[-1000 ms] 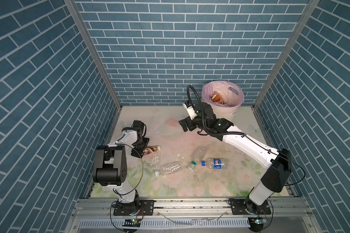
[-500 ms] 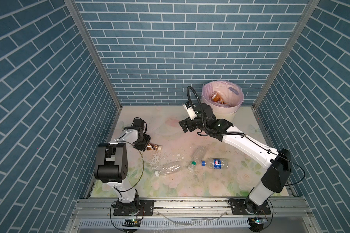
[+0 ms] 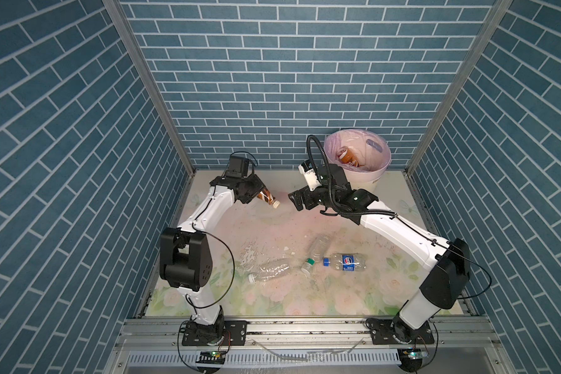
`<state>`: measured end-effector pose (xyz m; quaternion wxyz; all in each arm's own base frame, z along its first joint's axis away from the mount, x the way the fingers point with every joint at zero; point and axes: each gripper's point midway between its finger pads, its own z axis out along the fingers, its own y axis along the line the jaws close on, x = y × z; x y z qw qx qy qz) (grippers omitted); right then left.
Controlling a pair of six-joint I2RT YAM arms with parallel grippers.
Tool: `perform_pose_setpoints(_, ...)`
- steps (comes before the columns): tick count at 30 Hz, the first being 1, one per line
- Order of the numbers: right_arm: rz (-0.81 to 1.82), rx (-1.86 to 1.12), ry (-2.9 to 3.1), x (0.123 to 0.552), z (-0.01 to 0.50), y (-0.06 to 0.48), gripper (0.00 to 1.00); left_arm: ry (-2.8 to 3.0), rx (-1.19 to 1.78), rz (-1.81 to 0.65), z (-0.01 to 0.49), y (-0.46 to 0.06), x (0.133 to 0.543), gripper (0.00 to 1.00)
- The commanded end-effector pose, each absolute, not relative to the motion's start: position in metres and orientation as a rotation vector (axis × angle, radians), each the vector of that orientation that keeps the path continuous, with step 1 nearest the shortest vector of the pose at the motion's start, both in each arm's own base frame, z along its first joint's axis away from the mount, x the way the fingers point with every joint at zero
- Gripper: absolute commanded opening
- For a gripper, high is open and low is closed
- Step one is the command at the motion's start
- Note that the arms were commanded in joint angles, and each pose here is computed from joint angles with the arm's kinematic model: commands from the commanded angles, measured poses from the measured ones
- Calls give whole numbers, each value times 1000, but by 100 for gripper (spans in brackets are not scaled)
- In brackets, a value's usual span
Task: Throw the plastic bottles in the bin
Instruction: Pick up the plastic bottle from the middle-left of the table.
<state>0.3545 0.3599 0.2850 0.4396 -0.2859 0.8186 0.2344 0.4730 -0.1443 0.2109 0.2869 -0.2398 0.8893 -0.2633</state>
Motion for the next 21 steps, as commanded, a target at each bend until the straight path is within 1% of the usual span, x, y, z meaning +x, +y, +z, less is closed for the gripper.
perform_pose_setpoints(1,653,-678,2035,352,289,362,95,2299,-388,-732,262,-179,473,59)
perform_pose_setpoints(6,661,-642,2037,361,292,361,92,2203,-253,-821,310,-214,465,59)
perform_pose_setpoints(10,660,-623,2035,369,295,360,87,2150,-196,-886,334,-228,457,59)
perform_pose_setpoints(14,691,-628,2034,373,296,364,80,2114,-169,-918,349,-235,449,59)
perform_pose_setpoints(19,698,-624,2028,381,299,369,65,2099,-150,-972,355,-243,442,59)
perform_pose_setpoints(21,698,-625,2028,383,299,371,49,2098,-146,-981,354,-246,441,59)
